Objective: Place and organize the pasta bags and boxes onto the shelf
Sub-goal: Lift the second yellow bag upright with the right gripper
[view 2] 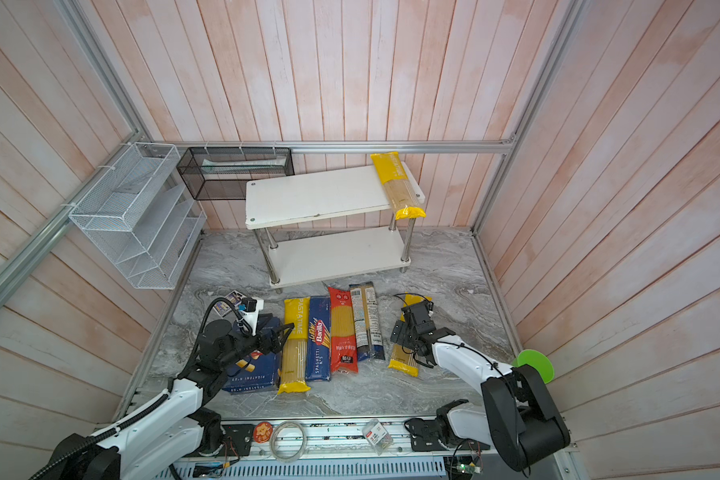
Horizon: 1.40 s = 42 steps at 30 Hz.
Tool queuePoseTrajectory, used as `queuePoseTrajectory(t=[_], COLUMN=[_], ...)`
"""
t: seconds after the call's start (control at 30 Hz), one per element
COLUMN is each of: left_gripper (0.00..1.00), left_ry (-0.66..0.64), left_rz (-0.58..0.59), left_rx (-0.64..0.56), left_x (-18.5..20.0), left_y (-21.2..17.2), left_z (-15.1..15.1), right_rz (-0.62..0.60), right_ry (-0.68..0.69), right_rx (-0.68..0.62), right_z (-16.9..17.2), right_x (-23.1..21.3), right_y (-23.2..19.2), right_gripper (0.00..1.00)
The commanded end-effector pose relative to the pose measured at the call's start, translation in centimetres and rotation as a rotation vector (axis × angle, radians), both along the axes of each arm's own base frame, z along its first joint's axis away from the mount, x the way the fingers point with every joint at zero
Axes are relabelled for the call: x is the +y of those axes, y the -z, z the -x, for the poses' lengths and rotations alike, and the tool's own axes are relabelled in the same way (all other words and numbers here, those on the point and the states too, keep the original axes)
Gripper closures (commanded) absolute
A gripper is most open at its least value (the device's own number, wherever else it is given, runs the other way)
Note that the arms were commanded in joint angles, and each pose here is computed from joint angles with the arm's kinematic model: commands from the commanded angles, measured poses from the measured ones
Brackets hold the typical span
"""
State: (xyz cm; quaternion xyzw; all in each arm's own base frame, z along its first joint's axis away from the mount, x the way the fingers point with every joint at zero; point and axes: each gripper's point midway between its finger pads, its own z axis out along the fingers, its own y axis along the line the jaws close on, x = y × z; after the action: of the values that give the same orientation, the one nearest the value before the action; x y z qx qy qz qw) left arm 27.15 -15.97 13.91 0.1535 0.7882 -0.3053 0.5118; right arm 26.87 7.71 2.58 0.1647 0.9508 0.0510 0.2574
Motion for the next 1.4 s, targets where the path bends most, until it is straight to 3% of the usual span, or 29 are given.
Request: queuePoseTrajectory(t=[0.0,0.37,0.63,0.93,1.37], left_gripper=[0.00,0.00,0.00,0.00,0.00], left_ry=[0.021,0.020,0.022,0.023,0.025], left_rz=[0.007,0.007,0.009,0.011,0.010], left_rx=[-0.032,-0.027,-0.028,-0.028,-0.030], left_x=[-0.4,-0.4,-0.4,-0.4,-0.4], left_y=[-0.8,-0.6,-0.7,-0.7,-0.7], left_z=[0.0,0.0,0.0,0.1,0.1], right_rz=[0.036,0.071,0.073,0.080,0.073], right_ry=[0.007,-0.019,-0.050,-0.065,-0.069], right_rx=[0.017,0.070,0.054,0.062,0.041], right_z=[-0.1,0.3,0.7,1.3,1.5], right_x=[-0.1,0.3,0.5,0.5,0.6], right_y=[0.4,1.9,1.9,2.6,2.4], right_gripper=[0.04,0.07,0.19,0.26,0.47])
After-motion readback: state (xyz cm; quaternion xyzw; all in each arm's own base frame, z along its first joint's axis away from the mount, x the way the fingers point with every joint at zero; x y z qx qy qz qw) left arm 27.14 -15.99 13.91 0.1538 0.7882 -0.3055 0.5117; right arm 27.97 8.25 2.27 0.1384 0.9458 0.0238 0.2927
